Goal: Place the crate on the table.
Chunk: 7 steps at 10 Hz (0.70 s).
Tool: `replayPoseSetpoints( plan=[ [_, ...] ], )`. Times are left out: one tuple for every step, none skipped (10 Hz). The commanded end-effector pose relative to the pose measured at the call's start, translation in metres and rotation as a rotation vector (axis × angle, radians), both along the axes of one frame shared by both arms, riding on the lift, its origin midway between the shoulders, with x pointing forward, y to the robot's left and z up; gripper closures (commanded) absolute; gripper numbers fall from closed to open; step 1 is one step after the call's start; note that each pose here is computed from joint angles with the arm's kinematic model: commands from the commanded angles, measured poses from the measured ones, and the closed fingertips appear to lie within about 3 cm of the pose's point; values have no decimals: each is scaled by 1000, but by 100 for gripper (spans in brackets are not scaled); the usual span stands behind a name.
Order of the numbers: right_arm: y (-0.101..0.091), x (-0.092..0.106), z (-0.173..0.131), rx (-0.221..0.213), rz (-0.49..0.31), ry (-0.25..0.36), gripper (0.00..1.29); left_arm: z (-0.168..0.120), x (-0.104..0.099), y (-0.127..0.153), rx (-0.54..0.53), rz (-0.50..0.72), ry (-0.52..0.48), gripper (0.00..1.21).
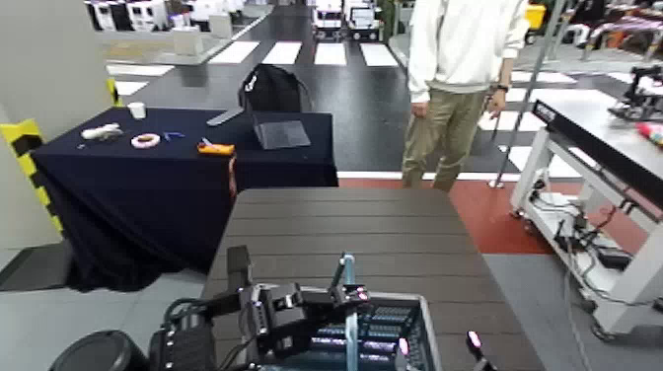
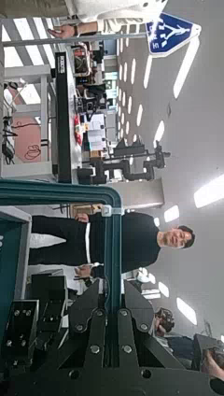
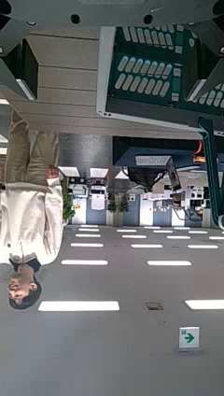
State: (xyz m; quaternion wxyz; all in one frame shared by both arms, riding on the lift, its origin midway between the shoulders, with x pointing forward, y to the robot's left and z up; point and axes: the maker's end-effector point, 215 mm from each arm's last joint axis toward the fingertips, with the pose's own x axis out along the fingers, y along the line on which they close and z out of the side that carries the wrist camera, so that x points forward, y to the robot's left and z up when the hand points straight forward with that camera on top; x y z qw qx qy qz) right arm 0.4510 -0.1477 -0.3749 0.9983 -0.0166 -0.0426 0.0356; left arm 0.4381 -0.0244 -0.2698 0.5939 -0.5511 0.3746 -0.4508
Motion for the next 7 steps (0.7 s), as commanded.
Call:
replayPoseSetpoints(
  plan=[
    [1, 0, 0, 1, 3, 0, 12, 0, 1, 1, -2, 3, 1, 119],
    [2, -1, 0, 1, 4, 1, 12, 0, 1, 0, -3, 3, 3, 119],
    [2, -1, 0, 1, 4, 1, 12, -1, 2, 1, -3, 5, 4, 119],
    [3, 0, 0, 1, 7, 1, 12, -1, 4, 2, 0, 7, 5, 119],
    [3, 0, 0, 2, 7, 0, 12, -3, 5, 2, 4, 9, 9, 119],
    [4, -1, 0, 4, 8, 0, 12, -6, 9, 4, 10, 14, 16, 119],
    [4, -1, 0, 5, 8, -2, 12, -9, 14, 5, 20, 13, 23, 119]
  ],
)
